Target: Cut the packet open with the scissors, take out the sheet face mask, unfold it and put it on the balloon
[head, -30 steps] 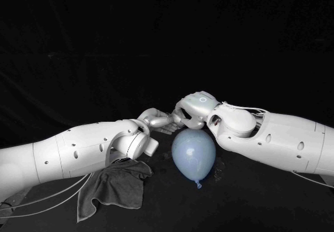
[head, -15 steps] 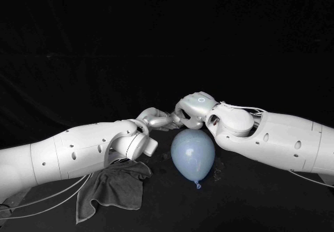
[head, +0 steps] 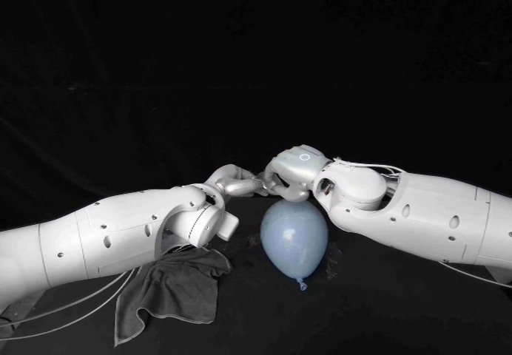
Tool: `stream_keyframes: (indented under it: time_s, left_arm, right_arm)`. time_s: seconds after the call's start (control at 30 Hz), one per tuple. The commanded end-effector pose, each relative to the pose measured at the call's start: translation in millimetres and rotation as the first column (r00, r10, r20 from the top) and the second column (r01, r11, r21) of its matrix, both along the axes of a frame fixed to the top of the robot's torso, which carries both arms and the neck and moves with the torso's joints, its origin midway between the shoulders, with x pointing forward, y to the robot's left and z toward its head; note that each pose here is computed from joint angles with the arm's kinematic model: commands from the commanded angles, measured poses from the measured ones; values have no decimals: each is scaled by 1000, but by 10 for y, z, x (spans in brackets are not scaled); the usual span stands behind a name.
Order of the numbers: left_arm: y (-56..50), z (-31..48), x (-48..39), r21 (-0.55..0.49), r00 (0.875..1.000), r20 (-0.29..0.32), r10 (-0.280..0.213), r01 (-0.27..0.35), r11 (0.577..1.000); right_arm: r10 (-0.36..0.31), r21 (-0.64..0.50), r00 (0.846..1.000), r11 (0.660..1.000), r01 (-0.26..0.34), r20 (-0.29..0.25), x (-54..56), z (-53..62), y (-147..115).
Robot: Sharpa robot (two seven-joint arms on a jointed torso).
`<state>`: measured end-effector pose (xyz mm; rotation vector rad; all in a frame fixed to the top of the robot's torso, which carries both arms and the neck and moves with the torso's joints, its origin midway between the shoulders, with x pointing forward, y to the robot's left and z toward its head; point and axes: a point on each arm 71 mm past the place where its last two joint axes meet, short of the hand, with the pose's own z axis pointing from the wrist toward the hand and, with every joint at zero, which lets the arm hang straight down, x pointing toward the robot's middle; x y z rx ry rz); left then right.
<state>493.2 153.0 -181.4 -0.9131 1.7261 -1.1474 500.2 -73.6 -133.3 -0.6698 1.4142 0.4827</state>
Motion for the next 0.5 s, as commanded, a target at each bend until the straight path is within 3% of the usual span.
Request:
stream_keyframes:
  time_s: [0.03, 0.27, 0.5]
  left_arm:
    - [-62, 66, -18, -17, 997, 43, -62, 63, 998]
    - [-79, 64, -33, -4, 995, 39, -92, 93, 996]
    - [-97, 64, -39, 2, 993, 37, -112, 112, 994]
  right_arm:
    - [36, -24, 999, 999, -36, -1, -14, -18, 12]
    - [46, -5, 997, 999, -46, 58, -23, 25, 20]
    - [49, -2, 996, 999, -49, 77, -25, 37, 29]
